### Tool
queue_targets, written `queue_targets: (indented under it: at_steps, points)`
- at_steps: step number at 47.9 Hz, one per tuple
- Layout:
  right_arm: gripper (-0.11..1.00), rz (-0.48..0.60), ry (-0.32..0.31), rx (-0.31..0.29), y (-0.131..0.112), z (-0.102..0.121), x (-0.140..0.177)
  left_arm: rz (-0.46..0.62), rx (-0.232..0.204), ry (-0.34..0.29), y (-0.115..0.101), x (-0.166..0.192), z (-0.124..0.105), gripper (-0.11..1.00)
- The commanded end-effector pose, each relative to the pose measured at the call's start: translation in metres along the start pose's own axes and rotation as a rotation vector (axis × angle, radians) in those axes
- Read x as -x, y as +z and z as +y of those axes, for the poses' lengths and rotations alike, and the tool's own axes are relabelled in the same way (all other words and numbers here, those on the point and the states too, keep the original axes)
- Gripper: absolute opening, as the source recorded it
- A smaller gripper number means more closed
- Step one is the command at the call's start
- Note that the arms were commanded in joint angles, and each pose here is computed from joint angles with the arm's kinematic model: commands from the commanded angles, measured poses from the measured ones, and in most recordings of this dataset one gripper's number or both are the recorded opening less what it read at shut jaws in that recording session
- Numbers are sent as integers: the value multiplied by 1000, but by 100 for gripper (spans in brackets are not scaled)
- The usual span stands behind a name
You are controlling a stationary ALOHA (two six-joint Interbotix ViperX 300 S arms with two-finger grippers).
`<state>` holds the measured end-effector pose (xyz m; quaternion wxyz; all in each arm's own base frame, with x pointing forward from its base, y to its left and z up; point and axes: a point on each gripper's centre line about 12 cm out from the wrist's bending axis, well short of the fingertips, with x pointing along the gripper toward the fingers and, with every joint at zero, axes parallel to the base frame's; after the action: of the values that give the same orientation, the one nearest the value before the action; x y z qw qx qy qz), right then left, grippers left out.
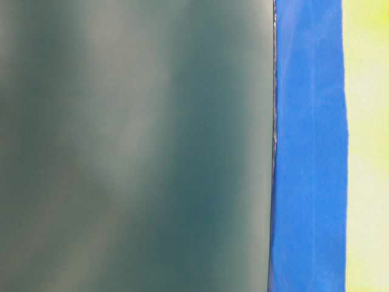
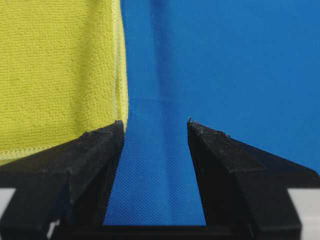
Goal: Fold the yellow towel.
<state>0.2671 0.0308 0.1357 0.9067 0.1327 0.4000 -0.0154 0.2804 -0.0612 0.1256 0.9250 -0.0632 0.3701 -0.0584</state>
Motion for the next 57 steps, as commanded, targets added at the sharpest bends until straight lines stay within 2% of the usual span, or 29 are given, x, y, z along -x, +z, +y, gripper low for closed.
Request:
queue_targets:
  at_steps: [1, 7, 12, 18, 22, 32, 48, 57]
  points:
    - [58, -51, 12, 14, 13, 3, 11, -36, 1, -6, 9, 6, -1, 50]
    - [58, -98, -31, -19, 21, -16, 21, -74, 30, 37, 19, 12, 16, 50]
    - [58, -125, -94, -67, 28, -40, 25, -104, 70, 106, 28, 16, 43, 50]
    - [58, -118, -164, -107, 30, -65, 21, -117, 122, 185, 35, 16, 73, 50]
    - [58, -93, -190, -111, 29, -74, 15, -110, 133, 216, 35, 14, 85, 50]
    - [58, -37, -224, -107, 29, -87, -5, -38, 131, 253, 22, -5, 103, 50]
    - [58, 31, -272, -138, 18, -115, -30, 36, 190, 307, 1, -23, 131, 50]
    - [58, 56, -282, -152, 11, -120, -35, 49, 198, 314, -3, -24, 133, 50]
